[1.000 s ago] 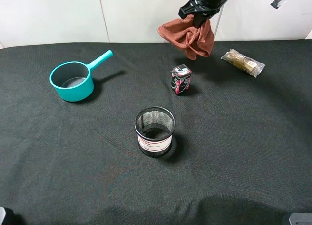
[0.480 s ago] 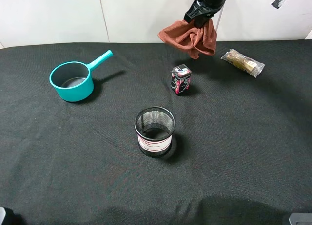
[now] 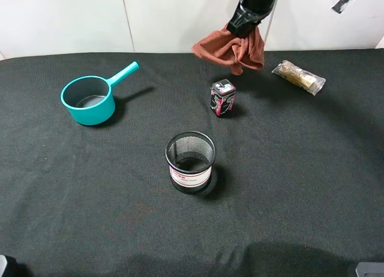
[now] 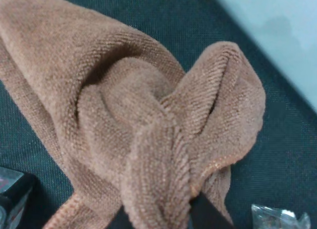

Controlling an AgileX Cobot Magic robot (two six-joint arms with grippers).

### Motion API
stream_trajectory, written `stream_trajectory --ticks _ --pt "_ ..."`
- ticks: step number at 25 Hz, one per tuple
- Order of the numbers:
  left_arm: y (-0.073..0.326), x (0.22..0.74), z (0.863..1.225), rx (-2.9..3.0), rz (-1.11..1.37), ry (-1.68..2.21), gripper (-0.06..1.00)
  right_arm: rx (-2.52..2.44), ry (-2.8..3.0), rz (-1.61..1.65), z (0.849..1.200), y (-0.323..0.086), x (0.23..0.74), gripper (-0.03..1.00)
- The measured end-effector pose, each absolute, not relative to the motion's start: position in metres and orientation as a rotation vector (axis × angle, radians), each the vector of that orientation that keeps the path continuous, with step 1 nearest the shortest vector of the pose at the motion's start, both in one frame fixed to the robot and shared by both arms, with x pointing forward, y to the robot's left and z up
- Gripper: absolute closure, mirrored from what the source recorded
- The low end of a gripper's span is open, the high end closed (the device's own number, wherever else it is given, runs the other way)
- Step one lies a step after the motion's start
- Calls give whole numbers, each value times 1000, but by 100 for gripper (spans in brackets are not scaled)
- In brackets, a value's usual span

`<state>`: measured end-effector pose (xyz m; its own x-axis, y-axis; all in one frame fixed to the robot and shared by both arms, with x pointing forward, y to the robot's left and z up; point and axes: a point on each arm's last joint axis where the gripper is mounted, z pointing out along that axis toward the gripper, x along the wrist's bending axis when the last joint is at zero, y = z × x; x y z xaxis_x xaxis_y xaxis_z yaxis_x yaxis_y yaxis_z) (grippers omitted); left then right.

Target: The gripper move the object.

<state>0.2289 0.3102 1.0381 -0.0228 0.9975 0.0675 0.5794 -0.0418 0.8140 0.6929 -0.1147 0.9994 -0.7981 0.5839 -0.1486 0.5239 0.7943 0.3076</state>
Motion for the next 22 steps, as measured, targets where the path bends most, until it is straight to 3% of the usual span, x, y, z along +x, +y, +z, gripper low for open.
stream_trajectory --ticks 22 --pt "310 229 1038 1678 927 1658 24 840 2824 306 935 -109 706 95"
